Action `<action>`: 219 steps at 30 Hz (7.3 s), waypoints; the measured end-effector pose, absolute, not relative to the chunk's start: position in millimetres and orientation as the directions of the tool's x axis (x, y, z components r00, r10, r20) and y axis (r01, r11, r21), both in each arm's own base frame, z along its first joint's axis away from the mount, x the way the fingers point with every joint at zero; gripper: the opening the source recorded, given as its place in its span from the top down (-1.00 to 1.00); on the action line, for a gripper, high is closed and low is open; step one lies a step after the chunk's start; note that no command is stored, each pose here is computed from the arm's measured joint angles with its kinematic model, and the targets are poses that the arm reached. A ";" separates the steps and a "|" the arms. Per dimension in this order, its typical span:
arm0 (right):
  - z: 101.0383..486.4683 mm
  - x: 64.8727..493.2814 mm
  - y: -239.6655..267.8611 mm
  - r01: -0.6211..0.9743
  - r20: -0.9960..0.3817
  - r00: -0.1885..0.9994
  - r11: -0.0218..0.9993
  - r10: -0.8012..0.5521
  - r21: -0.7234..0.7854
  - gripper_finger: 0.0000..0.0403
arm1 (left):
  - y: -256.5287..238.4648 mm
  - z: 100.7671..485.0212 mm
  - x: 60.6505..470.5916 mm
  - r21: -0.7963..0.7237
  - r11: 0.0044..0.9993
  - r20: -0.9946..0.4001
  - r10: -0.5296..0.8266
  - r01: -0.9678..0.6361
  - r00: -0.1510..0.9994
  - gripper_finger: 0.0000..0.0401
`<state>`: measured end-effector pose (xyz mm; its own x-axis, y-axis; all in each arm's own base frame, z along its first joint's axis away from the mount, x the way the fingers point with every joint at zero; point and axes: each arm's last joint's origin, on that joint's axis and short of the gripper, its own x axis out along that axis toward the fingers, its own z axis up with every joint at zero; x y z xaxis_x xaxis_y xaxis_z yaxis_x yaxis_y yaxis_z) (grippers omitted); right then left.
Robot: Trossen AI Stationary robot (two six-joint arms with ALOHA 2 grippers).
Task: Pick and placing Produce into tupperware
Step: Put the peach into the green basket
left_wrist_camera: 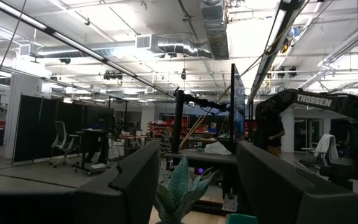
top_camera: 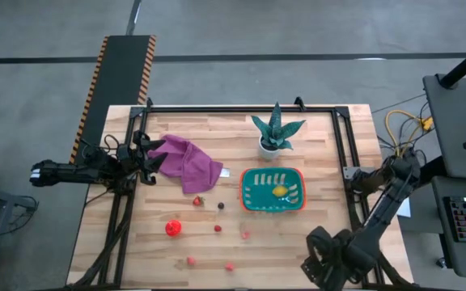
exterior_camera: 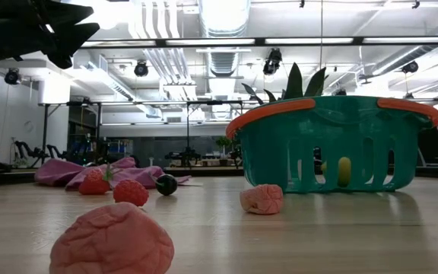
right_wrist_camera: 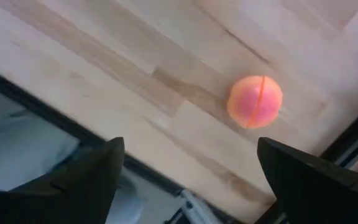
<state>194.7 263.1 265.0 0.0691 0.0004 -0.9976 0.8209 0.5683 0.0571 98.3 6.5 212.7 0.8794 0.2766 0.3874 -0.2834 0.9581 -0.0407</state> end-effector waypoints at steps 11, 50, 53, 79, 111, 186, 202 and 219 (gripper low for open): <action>247.1 193.4 266.3 0.808 -0.996 -0.037 0.584 -0.084 -0.080 -0.66 | 6.5 212.5 98.5 -0.040 0.958 0.386 0.277 -0.284 0.880 0.01; 167.0 166.7 250.6 0.824 -0.983 -0.079 0.544 -0.168 -0.159 -0.63 | 6.4 212.5 98.6 -0.041 0.958 0.385 0.276 -0.283 0.881 0.01; 159.4 165.7 249.4 0.831 -0.986 -0.072 0.537 -0.152 -0.144 -0.63 | 6.4 212.4 98.6 -0.040 0.958 0.385 0.276 -0.283 0.881 0.01; 143.7 162.7 248.1 0.836 -0.993 -0.066 0.539 -0.093 -0.106 -0.61 | 6.4 211.9 99.4 -0.038 0.958 0.379 0.276 -0.283 0.883 0.01; 163.7 180.2 259.9 0.719 -0.957 0.238 0.693 -0.167 0.058 -0.07 | 6.5 214.4 98.3 -0.044 0.958 0.396 0.277 -0.283 0.876 0.01; 392.4 237.1 327.8 -0.268 -0.332 0.931 0.899 0.150 -0.346 -0.07 | 6.5 214.0 98.6 -0.042 0.958 0.391 0.277 -0.284 0.877 0.01; 377.8 240.0 309.1 -0.040 -0.395 0.916 0.963 -0.071 -0.266 -0.06 | 6.5 213.9 98.8 -0.042 0.958 0.390 0.277 -0.284 0.878 0.01; 351.0 248.4 264.0 0.191 -0.703 0.688 0.979 -0.180 -0.064 -0.06 | 6.5 213.8 98.7 -0.042 0.958 0.391 0.277 -0.284 0.878 0.01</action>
<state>248.4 264.0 351.0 0.6877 -0.1801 -0.7033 0.1911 0.9795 -0.0640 98.7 6.5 213.8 0.8778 0.2773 0.3907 -0.2840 0.9579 -0.0418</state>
